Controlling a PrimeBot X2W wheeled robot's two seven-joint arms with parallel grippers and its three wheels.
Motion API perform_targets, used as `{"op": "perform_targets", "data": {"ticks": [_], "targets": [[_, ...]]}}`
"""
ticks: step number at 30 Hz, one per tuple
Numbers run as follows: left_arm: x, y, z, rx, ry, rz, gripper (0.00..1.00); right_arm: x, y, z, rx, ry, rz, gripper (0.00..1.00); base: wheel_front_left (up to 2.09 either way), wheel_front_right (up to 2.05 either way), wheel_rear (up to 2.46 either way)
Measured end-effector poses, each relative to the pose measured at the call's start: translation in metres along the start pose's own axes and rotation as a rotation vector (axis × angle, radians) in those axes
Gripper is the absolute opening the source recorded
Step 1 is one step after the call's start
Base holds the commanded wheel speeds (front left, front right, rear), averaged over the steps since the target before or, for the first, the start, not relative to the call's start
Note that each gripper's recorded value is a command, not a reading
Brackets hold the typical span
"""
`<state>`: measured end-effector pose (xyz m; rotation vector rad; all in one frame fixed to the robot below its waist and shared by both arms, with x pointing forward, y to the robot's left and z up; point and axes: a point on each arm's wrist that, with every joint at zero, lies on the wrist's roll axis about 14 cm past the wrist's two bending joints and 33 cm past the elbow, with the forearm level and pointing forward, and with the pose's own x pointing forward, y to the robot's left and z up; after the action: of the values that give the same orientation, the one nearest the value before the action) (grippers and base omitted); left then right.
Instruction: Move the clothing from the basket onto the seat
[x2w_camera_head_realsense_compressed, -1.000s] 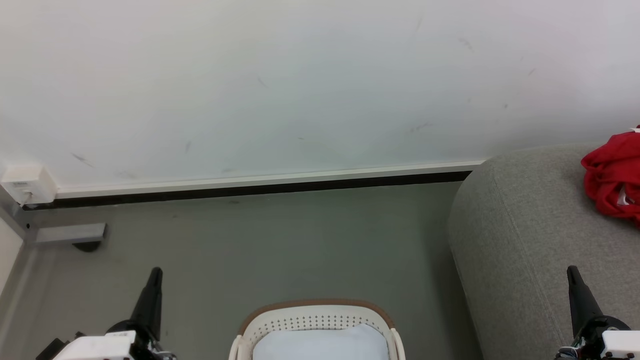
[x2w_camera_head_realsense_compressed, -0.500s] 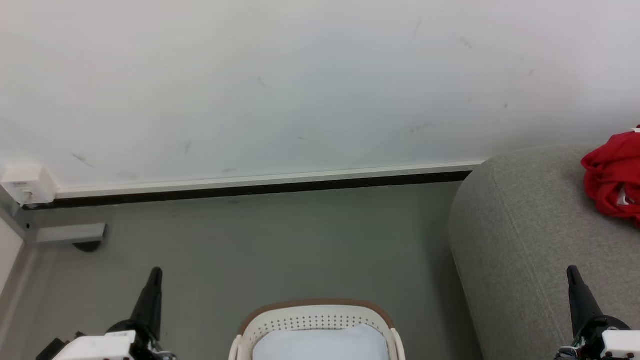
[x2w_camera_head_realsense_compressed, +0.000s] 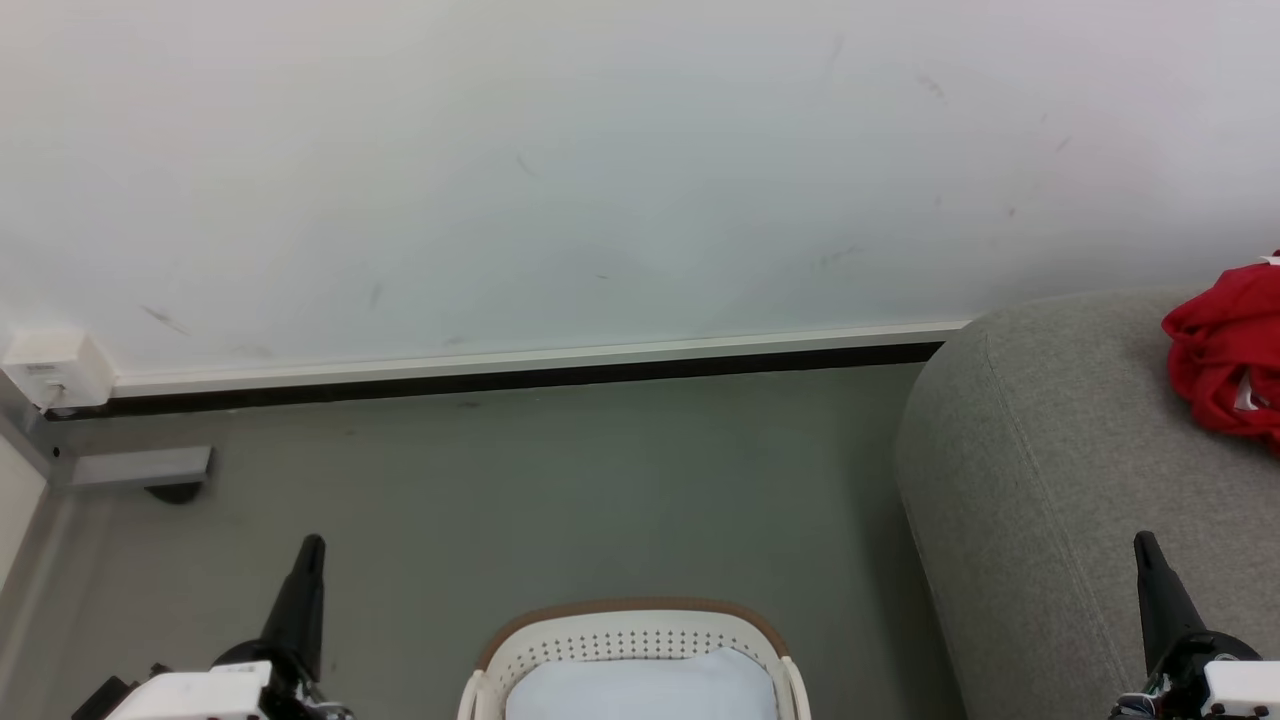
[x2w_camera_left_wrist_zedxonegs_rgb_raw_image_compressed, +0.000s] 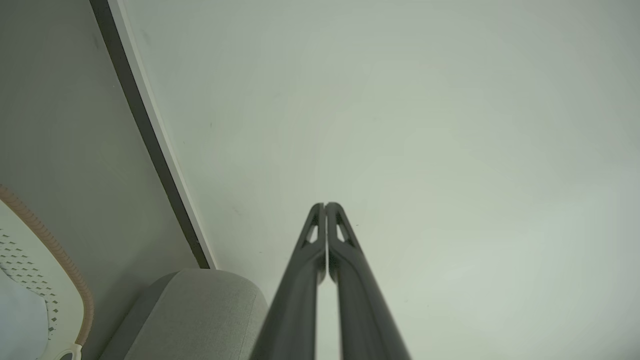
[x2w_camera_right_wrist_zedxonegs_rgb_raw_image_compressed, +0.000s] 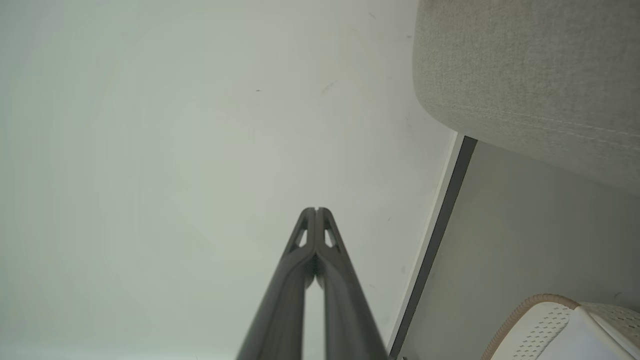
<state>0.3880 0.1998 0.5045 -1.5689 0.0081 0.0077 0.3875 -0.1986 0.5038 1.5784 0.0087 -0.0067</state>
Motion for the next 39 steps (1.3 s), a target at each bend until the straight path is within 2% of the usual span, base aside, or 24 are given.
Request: {"op": "perform_targets", "data": {"ticks": [39], "targets": [[0.0000, 0.0000, 0.0000, 0.000, 0.000, 0.000, 0.00, 0.0000, 0.0000, 0.0001, 0.000, 0.000, 0.000, 0.00, 0.00, 0.00, 0.00]]}}
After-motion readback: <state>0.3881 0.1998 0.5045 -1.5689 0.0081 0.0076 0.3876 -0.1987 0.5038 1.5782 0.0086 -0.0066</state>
